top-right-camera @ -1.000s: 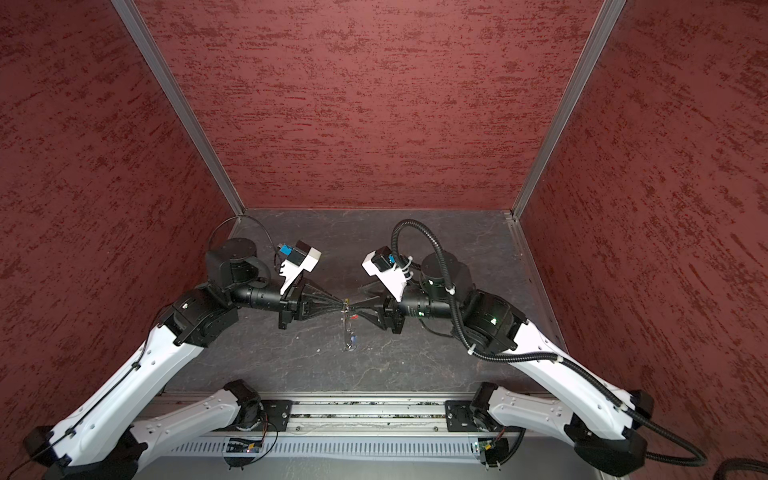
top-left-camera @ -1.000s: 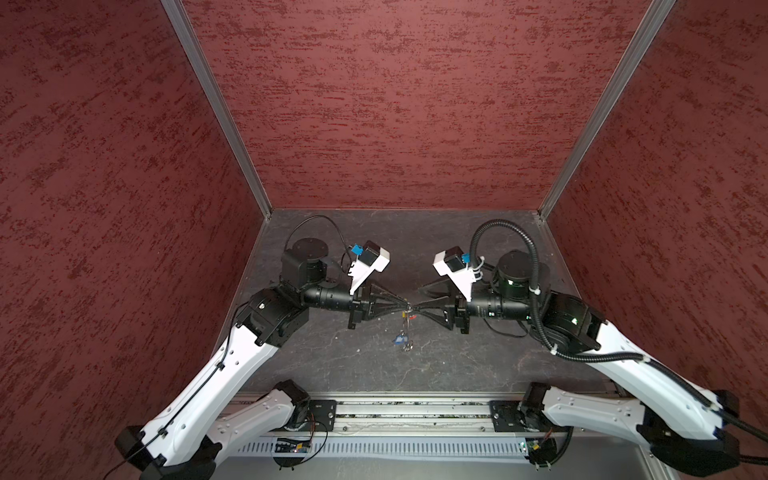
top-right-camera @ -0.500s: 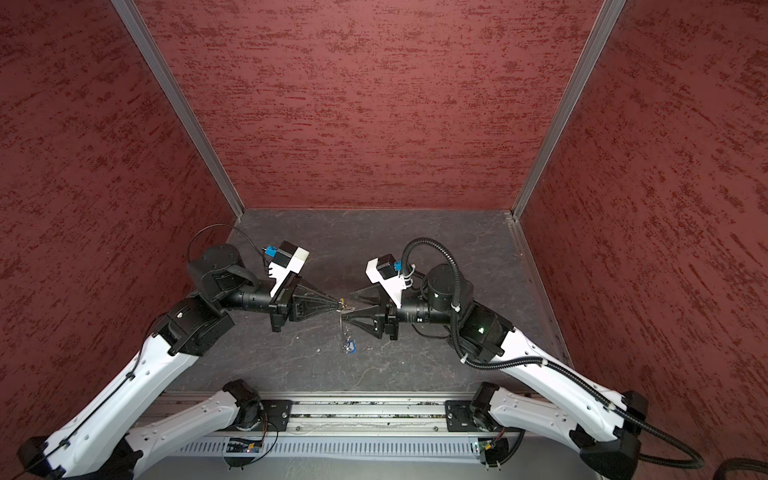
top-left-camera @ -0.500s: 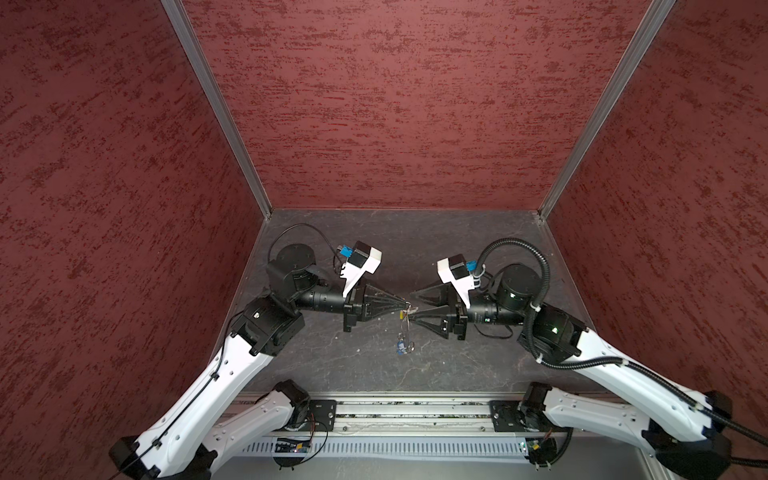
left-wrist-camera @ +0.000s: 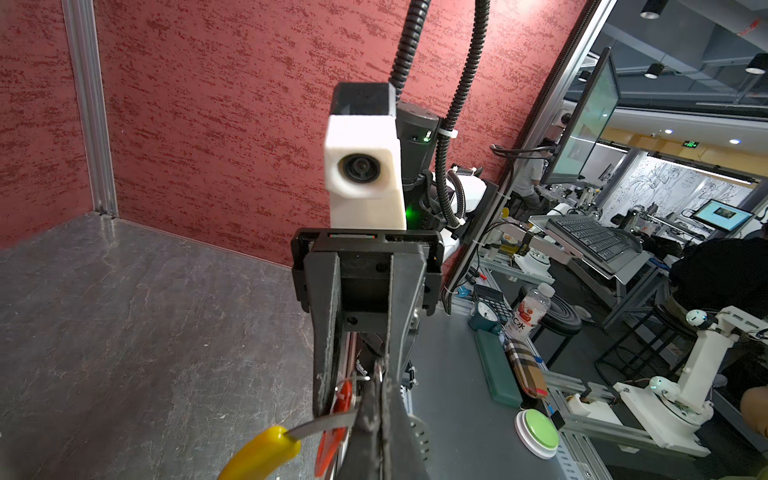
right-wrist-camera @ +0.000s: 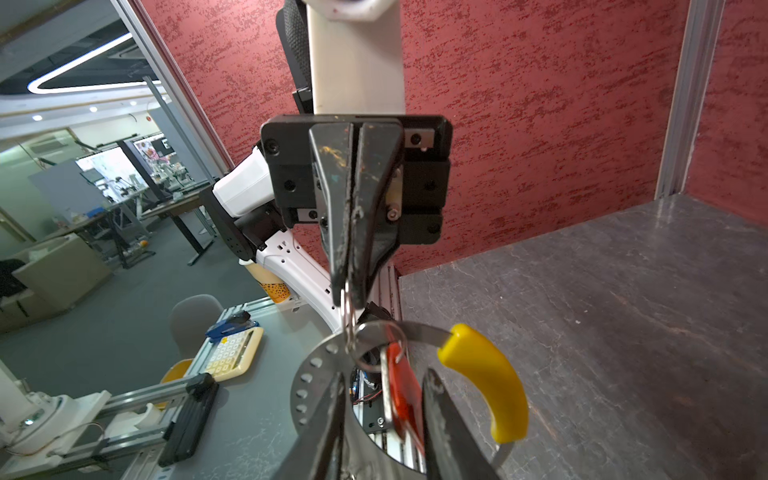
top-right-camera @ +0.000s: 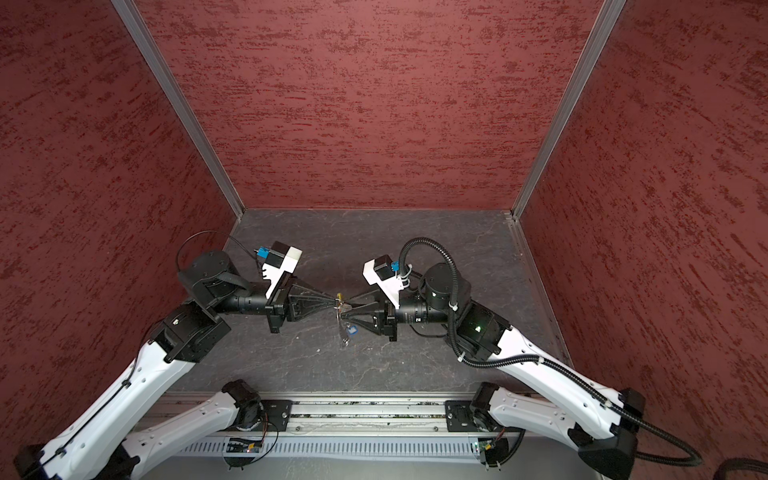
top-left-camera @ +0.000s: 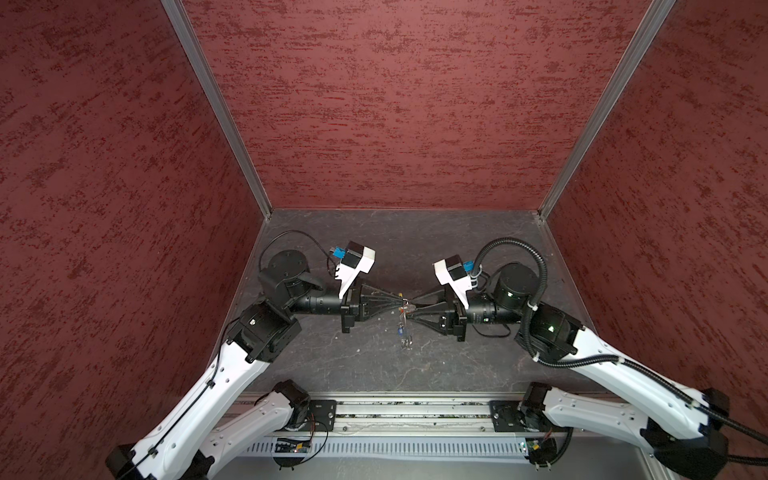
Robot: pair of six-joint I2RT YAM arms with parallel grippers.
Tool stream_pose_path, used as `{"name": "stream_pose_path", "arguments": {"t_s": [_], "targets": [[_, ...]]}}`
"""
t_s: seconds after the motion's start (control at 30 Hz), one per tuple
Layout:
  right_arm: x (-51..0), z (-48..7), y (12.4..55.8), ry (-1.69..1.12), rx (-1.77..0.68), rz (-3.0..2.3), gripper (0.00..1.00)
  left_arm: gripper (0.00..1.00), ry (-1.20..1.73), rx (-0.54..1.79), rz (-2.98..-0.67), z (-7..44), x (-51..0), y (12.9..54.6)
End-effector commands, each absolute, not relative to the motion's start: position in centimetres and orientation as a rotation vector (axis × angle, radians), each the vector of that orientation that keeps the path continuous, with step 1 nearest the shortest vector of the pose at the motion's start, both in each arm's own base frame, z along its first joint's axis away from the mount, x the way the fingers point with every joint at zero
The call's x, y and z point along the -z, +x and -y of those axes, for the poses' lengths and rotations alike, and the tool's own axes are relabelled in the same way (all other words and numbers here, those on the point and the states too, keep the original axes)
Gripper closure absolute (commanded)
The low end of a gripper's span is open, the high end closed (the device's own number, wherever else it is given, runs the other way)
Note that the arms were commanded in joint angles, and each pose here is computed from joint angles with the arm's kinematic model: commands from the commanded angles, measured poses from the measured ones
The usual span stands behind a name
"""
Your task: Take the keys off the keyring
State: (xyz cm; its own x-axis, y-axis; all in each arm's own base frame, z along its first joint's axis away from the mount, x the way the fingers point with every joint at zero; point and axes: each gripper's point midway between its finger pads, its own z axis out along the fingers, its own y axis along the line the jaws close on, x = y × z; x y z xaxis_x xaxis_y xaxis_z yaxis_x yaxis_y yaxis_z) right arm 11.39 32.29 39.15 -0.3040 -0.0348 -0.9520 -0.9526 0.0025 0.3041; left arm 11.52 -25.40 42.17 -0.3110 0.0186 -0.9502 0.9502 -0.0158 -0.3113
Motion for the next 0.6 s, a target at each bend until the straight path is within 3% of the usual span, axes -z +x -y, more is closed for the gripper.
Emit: {"name": "stream_pose_path", "arguments": {"t_s": [0.0,0.17,0.57], "targets": [[-40.3,-32.3,11.1,-1.086,-1.429,-1.412,0.83,1.00,1.056,1.435,-1.404,25.2,-42.8,11.6],[-40.3,-32.4,11.1,-1.093,-1.429,-1.414,1.00,1.00,1.034,1.431,-1.393,25.2,-43.1,11.8],[-38.6,-33.6,11.0,-1.139,-1.459,-1.472,1.00,1.00,0.950,1.438,-1.340,24.9,-43.6,12.3]]}}
